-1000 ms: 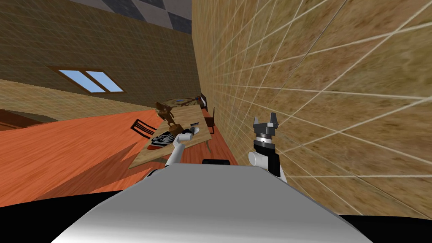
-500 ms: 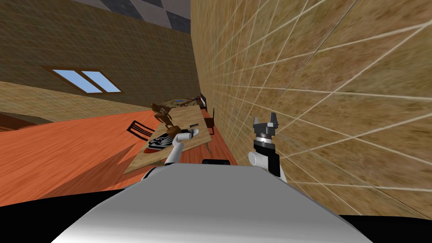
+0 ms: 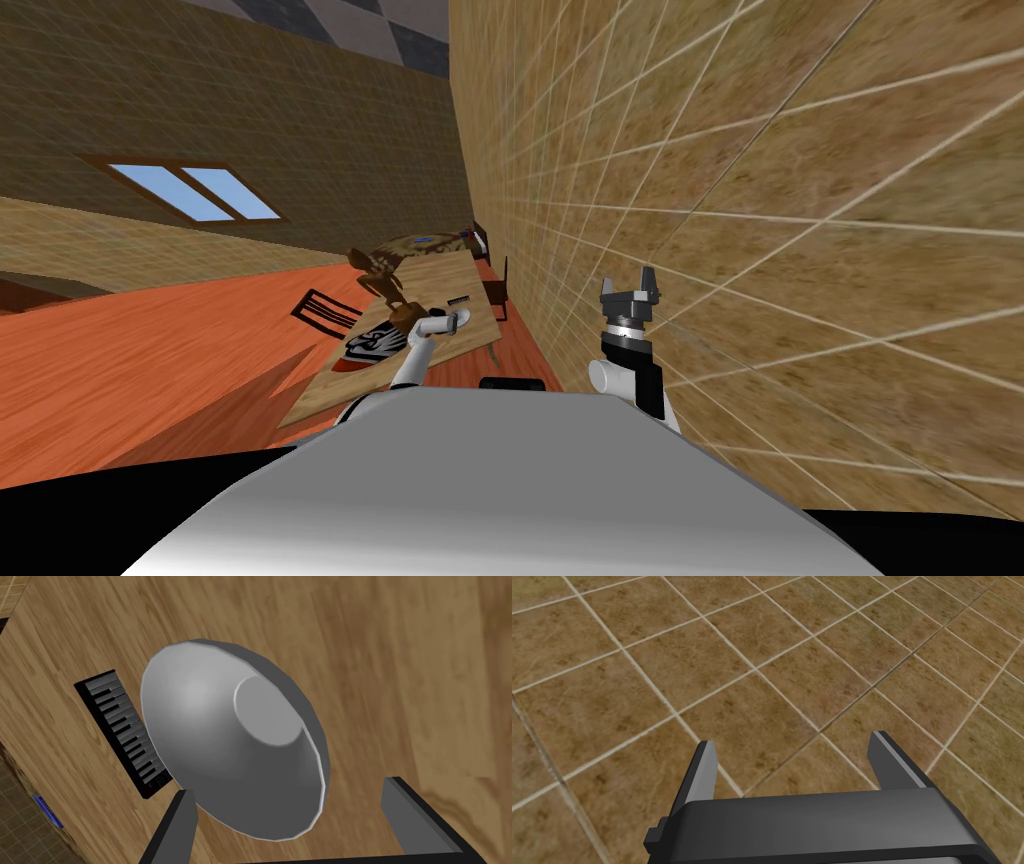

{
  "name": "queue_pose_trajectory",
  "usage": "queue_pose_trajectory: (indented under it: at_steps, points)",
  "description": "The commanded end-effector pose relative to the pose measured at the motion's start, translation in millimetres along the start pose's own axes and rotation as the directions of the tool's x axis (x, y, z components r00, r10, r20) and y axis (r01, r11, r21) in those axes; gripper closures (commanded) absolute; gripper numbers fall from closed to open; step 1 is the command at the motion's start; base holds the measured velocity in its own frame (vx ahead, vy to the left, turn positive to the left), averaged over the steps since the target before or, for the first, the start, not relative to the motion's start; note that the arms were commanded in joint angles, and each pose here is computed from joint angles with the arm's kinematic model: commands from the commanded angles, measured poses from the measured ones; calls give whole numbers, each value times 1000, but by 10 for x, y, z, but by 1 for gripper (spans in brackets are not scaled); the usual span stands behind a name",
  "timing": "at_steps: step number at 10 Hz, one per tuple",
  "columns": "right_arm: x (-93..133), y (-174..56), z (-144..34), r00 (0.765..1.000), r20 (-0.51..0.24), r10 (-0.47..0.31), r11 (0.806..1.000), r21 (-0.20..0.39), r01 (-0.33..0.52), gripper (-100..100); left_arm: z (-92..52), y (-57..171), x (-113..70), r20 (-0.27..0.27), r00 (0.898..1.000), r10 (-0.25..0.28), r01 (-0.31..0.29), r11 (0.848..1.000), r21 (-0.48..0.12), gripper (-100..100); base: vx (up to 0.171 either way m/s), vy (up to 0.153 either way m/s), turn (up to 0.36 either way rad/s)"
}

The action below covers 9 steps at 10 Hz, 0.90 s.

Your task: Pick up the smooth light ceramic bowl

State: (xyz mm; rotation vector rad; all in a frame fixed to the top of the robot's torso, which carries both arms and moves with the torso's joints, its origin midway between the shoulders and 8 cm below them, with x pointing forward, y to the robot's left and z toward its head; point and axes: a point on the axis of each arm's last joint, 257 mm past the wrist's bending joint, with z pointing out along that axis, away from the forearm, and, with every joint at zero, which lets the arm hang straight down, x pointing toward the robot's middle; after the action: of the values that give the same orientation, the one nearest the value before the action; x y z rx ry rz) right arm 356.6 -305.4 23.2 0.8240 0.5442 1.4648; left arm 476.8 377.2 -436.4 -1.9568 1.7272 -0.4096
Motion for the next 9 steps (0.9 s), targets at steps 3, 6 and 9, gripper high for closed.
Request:
queue_pose_trajectory:
  at_steps: [3,6,9]
  points:
    - [0,0,0,1000,0,0,1000,0,0,0,33,131,-3,-1,1000,-7,7,999,-39,0,33,12,-4]
    - [1,0,1,1000,0,0,1000,0,0,0,140,137,-118,25,999,-44,45,998,-42,-100,-37,31,-144]
    - [1,0,1,1000,0,0,1000,0,0,0,213,147,-198,43,997,-71,73,996,-44,-100,-41,29,-117]
